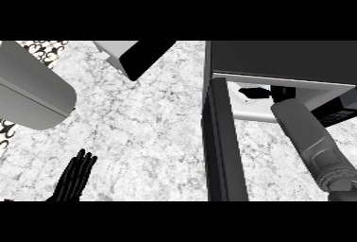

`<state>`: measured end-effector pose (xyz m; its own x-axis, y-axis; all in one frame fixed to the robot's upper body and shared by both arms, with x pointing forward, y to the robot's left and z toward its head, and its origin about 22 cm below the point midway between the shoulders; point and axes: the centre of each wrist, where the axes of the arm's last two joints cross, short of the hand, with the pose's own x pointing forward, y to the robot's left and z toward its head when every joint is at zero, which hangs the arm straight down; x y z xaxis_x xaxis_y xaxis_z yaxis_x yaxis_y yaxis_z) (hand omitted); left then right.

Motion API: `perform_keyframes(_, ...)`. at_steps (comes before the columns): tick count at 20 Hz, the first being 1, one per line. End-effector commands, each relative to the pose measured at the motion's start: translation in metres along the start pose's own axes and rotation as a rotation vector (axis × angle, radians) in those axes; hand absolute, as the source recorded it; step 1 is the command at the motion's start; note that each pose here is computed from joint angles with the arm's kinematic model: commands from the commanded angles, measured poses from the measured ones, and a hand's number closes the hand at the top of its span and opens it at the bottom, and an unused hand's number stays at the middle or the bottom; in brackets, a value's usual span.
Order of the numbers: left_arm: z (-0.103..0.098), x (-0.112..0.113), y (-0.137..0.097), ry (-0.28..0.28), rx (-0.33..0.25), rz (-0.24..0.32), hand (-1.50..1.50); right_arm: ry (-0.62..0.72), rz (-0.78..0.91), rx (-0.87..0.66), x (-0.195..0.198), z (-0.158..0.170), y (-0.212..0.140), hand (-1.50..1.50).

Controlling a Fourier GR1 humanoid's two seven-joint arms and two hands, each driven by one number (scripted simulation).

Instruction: Pick up the milk, place it into the microwave and close the microwave

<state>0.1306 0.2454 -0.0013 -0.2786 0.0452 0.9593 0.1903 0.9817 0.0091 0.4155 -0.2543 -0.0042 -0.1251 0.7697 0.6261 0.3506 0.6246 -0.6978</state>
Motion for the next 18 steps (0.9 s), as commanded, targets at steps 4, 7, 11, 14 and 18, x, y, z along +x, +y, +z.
perform_keyframes(4, 0.002, 0.0, -0.003, -0.011, -0.022, 0.021, -1.5, -0.044, -0.176, 0.031, -0.007, 0.01, 0.004, -1.5)
perform_keyframes(7, 0.002, -0.005, -0.011, -0.005, -0.051, 0.044, -1.5, -0.026, -0.226, 0.039, -0.01, 0.026, 0.018, -1.5)
perform_keyframes(11, -0.001, -0.002, -0.017, -0.013, -0.043, 0.034, -1.5, 0.0, -0.3, 0.034, -0.026, 0.029, 0.005, -1.5)
perform_keyframes(14, -0.008, -0.001, -0.017, -0.029, -0.042, 0.016, -1.5, 0.034, -0.349, 0.046, -0.041, 0.043, 0.003, -1.5)
perform_keyframes(18, -0.004, -0.003, -0.037, -0.022, -0.066, 0.019, -1.5, 0.054, -0.4, 0.045, -0.049, 0.061, 0.011, -1.5)
